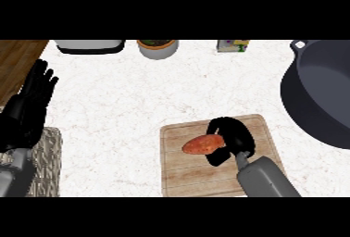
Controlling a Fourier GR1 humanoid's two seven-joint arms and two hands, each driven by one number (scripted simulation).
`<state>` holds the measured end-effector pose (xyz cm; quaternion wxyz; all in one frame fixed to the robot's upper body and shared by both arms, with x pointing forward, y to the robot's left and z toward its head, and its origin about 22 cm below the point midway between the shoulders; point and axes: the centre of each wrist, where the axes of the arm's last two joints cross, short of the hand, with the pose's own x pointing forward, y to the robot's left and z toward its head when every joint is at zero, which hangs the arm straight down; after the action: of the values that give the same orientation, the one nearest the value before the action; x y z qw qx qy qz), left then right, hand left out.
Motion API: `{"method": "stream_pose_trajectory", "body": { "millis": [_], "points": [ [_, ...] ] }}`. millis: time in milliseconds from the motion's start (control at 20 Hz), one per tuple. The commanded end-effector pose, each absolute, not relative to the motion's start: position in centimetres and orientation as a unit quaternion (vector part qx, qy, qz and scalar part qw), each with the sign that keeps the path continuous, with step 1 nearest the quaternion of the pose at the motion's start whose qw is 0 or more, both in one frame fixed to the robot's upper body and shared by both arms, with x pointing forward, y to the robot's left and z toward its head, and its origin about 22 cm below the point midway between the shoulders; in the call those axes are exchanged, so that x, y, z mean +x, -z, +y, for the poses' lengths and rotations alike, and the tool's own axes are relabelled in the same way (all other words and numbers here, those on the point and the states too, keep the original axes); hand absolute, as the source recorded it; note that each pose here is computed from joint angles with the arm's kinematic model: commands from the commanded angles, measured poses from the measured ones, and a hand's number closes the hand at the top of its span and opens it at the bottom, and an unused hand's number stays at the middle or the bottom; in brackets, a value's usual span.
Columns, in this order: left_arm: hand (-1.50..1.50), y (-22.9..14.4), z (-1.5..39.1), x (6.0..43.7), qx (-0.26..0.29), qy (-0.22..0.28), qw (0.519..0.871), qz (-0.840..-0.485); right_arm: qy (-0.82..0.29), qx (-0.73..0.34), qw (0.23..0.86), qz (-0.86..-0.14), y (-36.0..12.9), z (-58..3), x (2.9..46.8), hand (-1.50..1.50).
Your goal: Pick the sweet potato from the cutting board and place it in the pot
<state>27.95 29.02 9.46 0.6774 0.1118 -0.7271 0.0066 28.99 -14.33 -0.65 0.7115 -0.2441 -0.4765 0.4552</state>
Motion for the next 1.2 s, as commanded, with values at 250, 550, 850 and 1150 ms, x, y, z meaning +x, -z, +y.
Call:
{"method": "stream_pose_trajectory", "body": {
  "millis": [250, 550, 850, 1150],
  "points": [
    [0.00, -8.6, 29.0, 27.4, 0.102, -0.037, 0.695, -0.710, -0.706, -0.030, 0.497, -0.504, 2.6, -16.2, 19.8, 1.50],
    [0.00, -8.5, 30.1, 26.4, 0.119, -0.051, 0.697, -0.705, -0.726, -0.016, 0.404, -0.557, -1.7, -24.4, 15.2, 1.50],
    [0.00, -9.1, 30.9, 26.1, 0.131, -0.053, 0.691, -0.709, -0.588, -0.071, 0.423, -0.686, -6.1, -29.0, 14.6, 1.50],
    [0.00, -8.6, 29.9, 25.3, 0.118, -0.054, 0.694, -0.708, -0.445, -0.143, 0.422, -0.777, -11.2, -32.3, 15.6, 1.50]
  ]
}}
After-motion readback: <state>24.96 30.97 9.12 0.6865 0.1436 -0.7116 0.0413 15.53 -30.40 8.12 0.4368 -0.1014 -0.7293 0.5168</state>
